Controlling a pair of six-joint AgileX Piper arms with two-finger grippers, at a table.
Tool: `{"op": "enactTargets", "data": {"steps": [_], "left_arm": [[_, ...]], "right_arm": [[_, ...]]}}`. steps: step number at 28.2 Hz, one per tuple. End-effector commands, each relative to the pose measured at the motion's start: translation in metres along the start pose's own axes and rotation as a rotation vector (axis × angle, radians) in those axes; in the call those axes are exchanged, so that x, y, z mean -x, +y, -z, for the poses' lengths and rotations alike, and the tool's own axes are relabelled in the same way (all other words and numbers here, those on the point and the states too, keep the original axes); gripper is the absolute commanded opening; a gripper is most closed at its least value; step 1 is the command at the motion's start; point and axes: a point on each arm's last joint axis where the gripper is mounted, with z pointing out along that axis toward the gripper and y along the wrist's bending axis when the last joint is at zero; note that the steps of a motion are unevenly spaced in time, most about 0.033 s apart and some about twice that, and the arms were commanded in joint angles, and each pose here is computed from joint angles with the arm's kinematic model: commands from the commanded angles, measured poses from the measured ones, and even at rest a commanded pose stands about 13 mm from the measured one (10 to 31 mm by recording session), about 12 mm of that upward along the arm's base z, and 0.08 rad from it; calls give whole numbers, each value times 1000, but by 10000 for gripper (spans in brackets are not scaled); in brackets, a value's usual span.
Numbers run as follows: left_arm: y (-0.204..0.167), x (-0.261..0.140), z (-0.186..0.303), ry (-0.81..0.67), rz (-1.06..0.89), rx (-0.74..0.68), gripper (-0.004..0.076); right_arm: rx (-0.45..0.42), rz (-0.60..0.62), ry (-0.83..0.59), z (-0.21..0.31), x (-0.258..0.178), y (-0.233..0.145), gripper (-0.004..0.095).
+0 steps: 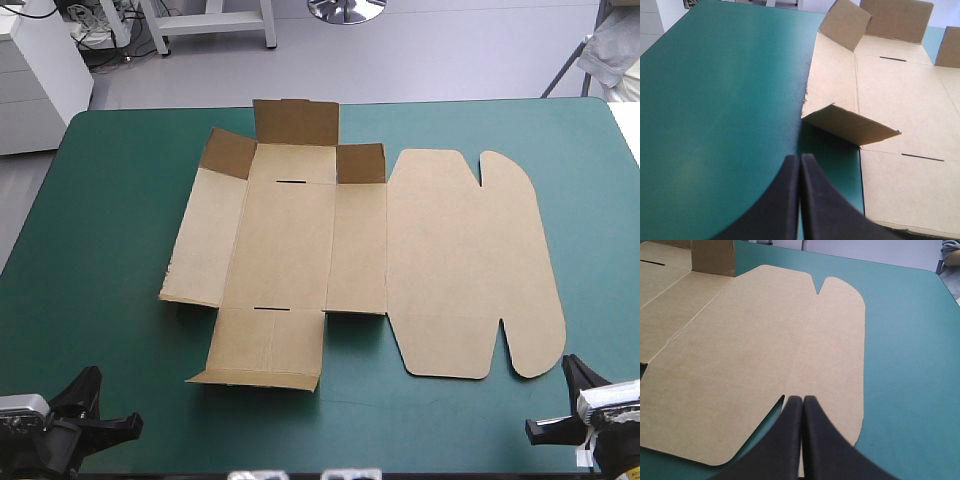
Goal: Fold the box
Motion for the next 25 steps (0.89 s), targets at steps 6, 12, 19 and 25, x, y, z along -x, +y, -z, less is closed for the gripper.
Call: {"op": "enactTargets", "data": {"steps": [6,12,19,25], "left_arm": [[-2,11,7,-102,11,-20,-10],[-5,13,1,-66,1,-48,-10],[-8,32,-20,53,-26,-75,-10],[-9,65,-69,238,-144,-108,-9]], "right_arm": [[-18,6,-137,11,14,-2,-19],[-18,6,-137,11,14,-2,-19],[-18,6,-138,11,14,-2,-19],[-18,6,-138,11,14,-2,-19]]}}
